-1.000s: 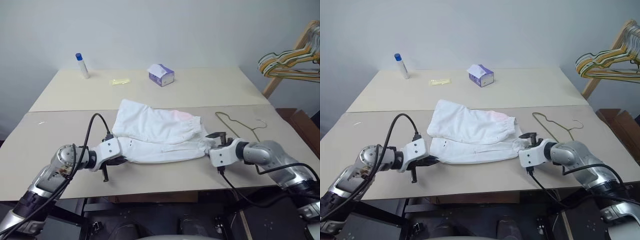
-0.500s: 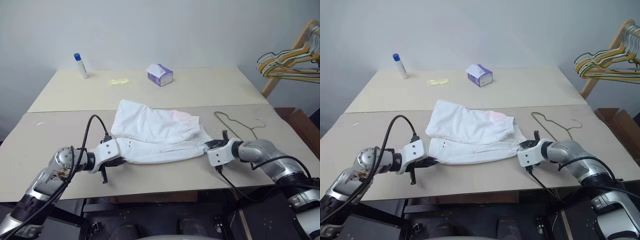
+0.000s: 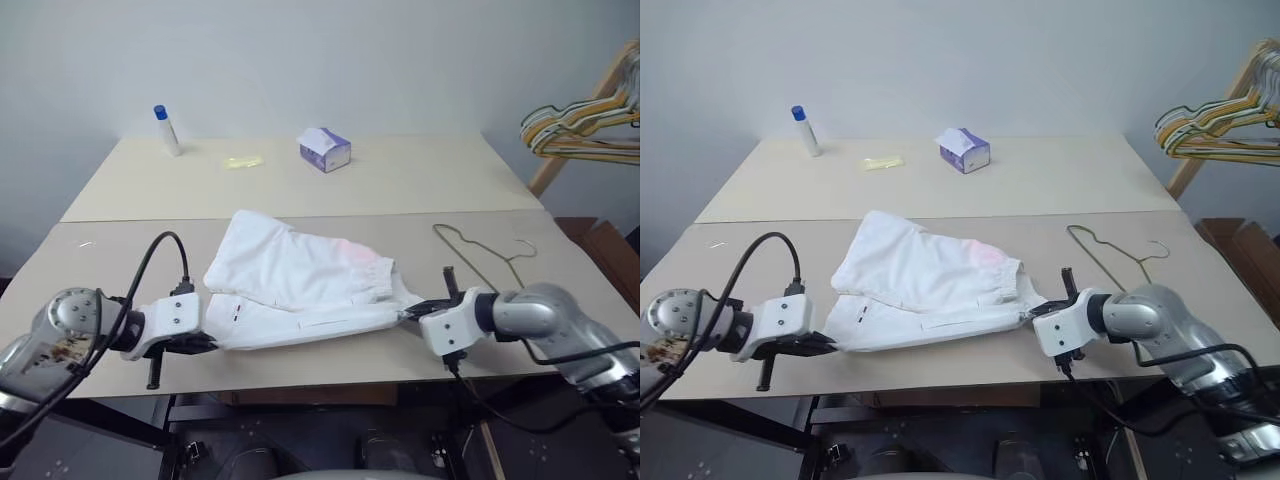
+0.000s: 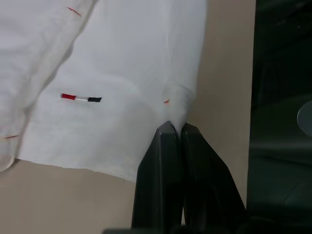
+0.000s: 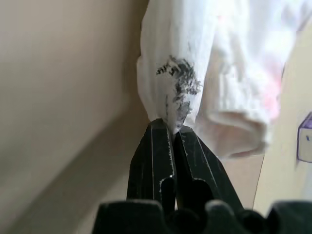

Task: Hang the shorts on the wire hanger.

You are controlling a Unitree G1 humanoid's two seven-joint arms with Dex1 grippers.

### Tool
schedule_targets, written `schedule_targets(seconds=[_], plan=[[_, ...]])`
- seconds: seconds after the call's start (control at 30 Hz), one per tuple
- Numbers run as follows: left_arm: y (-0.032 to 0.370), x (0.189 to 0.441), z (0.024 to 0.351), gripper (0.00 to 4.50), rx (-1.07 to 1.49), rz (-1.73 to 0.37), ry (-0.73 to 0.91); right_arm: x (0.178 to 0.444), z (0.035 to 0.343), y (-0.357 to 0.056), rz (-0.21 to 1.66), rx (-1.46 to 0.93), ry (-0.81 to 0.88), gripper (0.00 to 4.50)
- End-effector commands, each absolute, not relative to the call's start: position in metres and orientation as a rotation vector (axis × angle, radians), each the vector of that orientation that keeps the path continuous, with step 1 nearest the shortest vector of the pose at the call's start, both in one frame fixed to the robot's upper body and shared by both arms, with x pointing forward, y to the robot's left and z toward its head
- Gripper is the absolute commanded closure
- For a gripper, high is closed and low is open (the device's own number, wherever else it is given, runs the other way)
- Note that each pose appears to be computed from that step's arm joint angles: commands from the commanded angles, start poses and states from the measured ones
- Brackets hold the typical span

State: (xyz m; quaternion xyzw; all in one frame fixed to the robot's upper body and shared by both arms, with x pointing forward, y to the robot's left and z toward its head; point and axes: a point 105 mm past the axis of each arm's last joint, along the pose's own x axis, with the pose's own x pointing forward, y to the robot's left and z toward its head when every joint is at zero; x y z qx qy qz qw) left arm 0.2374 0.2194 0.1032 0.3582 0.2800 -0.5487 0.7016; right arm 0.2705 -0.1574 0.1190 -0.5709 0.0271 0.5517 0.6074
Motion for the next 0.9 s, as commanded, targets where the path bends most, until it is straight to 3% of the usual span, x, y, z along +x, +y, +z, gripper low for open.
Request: schedule_targets(seconds=[0.03,0.13,0.2,0.3,0.37,0.43,0.5,0.63,0.77,0.9], plan=[[0.209,0.254,0.124,4.5,0.832,-1.21,0.526,0.279,0.158,-0.147,1.261,-1.171,0.026,4.47],[0.197,0.292,0.13,4.5,0.87,-1.113,0.448,0.316,0.182,-0.139,1.172,-0.982,0.058,4.47],[0.192,0.344,0.149,4.5,0.936,-0.892,0.331,0.356,0.206,-0.134,1.014,-0.913,0.037,4.47],[0.191,0.415,0.22,4.5,0.848,-0.467,0.062,0.416,0.261,-0.141,0.607,-0.909,-0.102,4.47],[0.19,0.432,0.272,4.5,0.722,-0.295,-0.109,0.434,0.297,-0.151,0.369,-0.972,-0.236,4.47],[0.196,0.433,0.324,4.5,0.635,-0.131,-0.307,0.436,0.327,-0.157,0.201,-0.984,-0.377,4.47],[0.206,0.418,0.369,4.5,0.604,-0.006,-0.498,0.428,0.35,-0.163,0.06,-1.031,-0.52,4.47],[0.223,0.381,0.412,4.5,0.568,0.09,-0.748,0.409,0.353,-0.166,-0.037,-1.11,-0.685,4.47],[0.217,0.361,0.376,4.5,0.667,-0.149,-0.679,0.397,0.295,-0.159,0.14,-1.145,-0.6,4.47],[0.208,0.337,0.297,4.5,0.71,-0.454,-0.425,0.374,0.22,-0.138,0.432,-1.272,-0.51,4.47]])
